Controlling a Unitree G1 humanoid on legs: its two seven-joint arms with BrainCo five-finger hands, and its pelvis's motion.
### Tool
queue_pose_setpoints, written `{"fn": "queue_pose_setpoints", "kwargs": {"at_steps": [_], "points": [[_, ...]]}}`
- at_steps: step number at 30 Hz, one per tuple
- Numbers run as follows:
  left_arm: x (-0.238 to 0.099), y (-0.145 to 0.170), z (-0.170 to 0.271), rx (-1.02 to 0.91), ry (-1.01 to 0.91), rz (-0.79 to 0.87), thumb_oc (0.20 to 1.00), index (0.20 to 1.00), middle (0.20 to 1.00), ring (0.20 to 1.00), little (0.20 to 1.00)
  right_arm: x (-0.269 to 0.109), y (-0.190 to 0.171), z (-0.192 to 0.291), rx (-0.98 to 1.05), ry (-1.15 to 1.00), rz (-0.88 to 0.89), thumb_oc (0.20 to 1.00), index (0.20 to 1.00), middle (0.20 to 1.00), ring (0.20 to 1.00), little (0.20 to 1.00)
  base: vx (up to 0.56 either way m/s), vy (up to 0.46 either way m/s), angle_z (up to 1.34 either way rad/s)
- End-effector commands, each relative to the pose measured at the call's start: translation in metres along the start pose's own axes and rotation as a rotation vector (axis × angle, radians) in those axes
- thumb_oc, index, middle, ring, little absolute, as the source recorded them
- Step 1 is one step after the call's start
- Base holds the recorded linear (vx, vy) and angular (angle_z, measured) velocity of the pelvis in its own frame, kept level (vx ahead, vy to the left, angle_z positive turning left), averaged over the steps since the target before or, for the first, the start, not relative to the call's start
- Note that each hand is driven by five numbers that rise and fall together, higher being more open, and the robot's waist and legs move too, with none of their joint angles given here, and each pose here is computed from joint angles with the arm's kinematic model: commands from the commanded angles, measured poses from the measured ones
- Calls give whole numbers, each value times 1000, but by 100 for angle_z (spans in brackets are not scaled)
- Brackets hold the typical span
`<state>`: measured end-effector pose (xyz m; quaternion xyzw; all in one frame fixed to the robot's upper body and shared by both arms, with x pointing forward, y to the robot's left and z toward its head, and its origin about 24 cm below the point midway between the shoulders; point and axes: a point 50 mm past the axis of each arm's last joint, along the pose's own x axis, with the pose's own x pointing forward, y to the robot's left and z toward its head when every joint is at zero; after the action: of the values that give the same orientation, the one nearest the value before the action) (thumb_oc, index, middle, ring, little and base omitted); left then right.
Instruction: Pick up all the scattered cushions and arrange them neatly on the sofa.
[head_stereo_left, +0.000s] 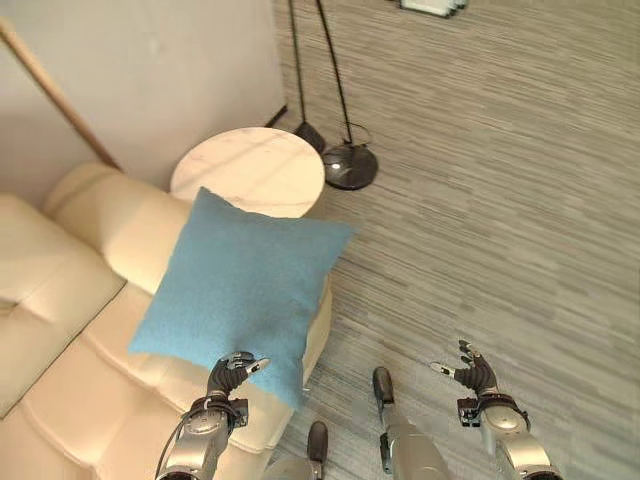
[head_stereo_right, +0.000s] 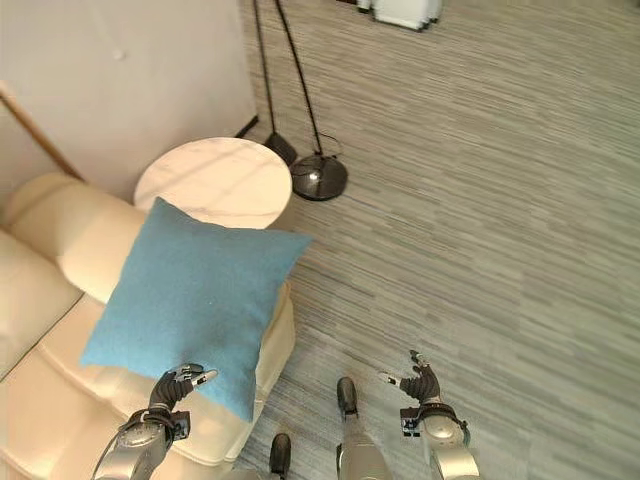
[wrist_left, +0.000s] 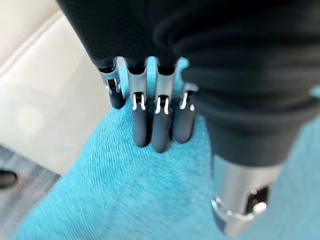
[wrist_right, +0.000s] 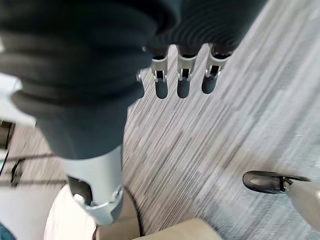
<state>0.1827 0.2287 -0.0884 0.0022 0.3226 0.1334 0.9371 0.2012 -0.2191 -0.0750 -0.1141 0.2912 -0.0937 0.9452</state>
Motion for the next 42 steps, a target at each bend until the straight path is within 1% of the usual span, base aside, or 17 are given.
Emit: {"fn": "queue_pose_setpoints", "kwargs": {"at_steps": [1,4,6,11,15,16,22,27,31,33,36,37,42], "points": [[2,-6,27,-144,-116,-15,1000,1000,1000,1000,1000,4,-5,24,-19,-105,-5,1000,1000,1000,1000,1000,127,-150,87],[1,-10,20,-203,-82,-17,1000,1000,1000,1000,1000,3,-4,21,-25,-100,9,1000,1000,1000,1000,1000,142,-204,51],[0,-14,18,-204,-68,-31,1000,1000,1000,1000,1000,1,-6,20,-27,-100,11,1000,1000,1000,1000,1000,131,-207,68],[4,-22,30,-217,-103,-57,1000,1000,1000,1000,1000,1,-14,22,-32,-112,-20,1000,1000,1000,1000,1000,75,-69,112],[6,-16,38,-193,-129,-37,1000,1000,1000,1000,1000,2,-20,19,-27,-92,-58,1000,1000,1000,1000,1000,159,70,132],[4,-8,34,-189,-124,-12,1000,1000,1000,1000,1000,1,-21,18,-33,-88,-61,1000,1000,1000,1000,1000,131,98,59],[1,2,20,-167,-77,10,1000,1000,1000,1000,1000,0,-20,19,-15,-93,-65,1000,1000,1000,1000,1000,172,179,16],[0,13,20,-130,-79,35,1000,1000,1000,1000,1000,-2,-15,13,8,-66,-68,1000,1000,1000,1000,1000,83,185,29],[1,16,19,-148,-72,52,1000,1000,1000,1000,1000,-4,-34,9,-1,-49,-162,1000,1000,1000,1000,1000,179,-49,53],[3,18,19,-151,-70,59,1000,1000,1000,1000,1000,-4,-45,11,-46,-59,-201,1000,1000,1000,1000,1000,137,-127,67],[7,20,17,-155,-49,71,1000,1000,1000,1000,1000,1,-65,28,-144,-107,-249,1000,1000,1000,1000,1000,99,-136,52],[7,20,17,-156,-49,71,1000,1000,1000,1000,1000,1,-65,28,-144,-107,-249,1000,1000,1000,1000,1000,81,-87,28],[10,13,9,-181,2,57,1000,1000,1000,1000,1000,4,-88,57,-307,-179,-276,1000,1000,1000,1000,1000,127,-125,2]]}}
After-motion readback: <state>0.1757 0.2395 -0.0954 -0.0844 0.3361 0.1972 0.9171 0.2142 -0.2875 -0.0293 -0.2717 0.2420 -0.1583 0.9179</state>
